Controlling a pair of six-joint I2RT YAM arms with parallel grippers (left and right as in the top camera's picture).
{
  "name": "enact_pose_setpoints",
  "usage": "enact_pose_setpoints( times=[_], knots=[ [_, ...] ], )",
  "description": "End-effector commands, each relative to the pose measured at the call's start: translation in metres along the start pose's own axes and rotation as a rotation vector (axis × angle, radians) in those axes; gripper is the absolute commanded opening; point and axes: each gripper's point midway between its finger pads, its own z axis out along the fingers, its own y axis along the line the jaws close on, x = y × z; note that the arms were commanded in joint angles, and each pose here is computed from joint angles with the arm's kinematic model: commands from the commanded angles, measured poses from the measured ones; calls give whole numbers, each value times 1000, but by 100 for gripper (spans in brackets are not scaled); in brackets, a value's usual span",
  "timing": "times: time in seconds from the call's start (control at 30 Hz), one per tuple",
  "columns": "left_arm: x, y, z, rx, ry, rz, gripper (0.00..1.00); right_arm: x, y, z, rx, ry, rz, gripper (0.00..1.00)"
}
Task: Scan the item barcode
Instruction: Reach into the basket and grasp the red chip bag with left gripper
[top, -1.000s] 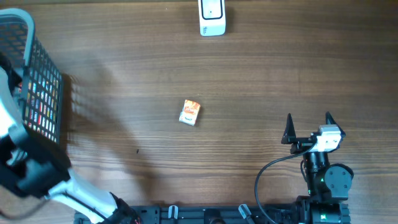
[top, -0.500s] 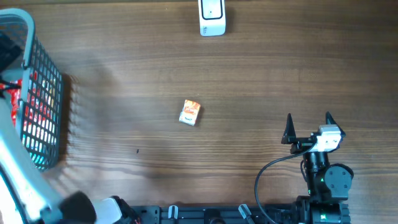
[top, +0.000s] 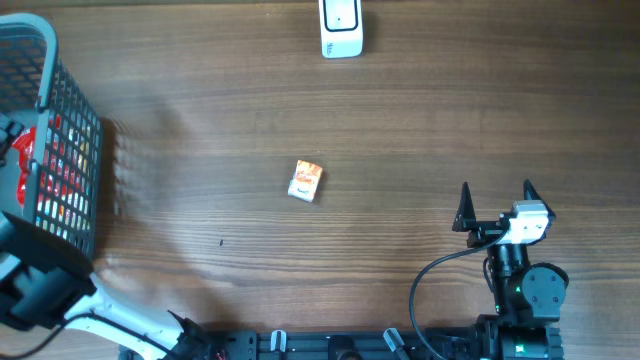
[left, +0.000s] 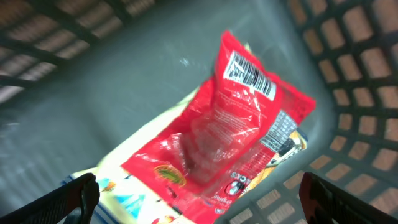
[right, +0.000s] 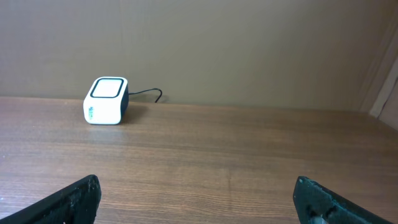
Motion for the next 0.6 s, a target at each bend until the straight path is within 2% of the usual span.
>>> enact_pose_setpoints(
  times=[0.0,0.1,0.2,0.27,0.3,0.33,0.4,0.43,0.47,0.53,0.57],
  knots=[
    [20,-3,51,21,136,24,100,-1,0,0,1,-7,-5,100],
    [39,-1,89,25,233,90,100,-1,0,0,1,-7,-5,100],
    [40,0,101,26,235,98,100,-1,0,0,1,-7,-5,100],
    [36,-3,102,41,219,102,94,-1,0,0,1,-7,-5,100],
    [36,-4,102,48,217,111,94,-1,0,0,1,-7,-5,100],
    [35,-5,103,51,212,116,100,-1,0,0,1,-7,-5,100],
    [31,-6,104,55,197,117,100,-1,0,0,1,-7,-5,100],
    [32,-8,104,67,200,116,95,-1,0,0,1,-7,-5,100],
    [33,-12,103,91,206,113,80,-1,0,0,1,-7,-5,100],
    [35,-13,103,96,212,112,41,-1,0,0,1,-7,-5,100],
    [35,-12,103,94,216,110,34,-1,0,0,1,-7,-5,99]
  ],
)
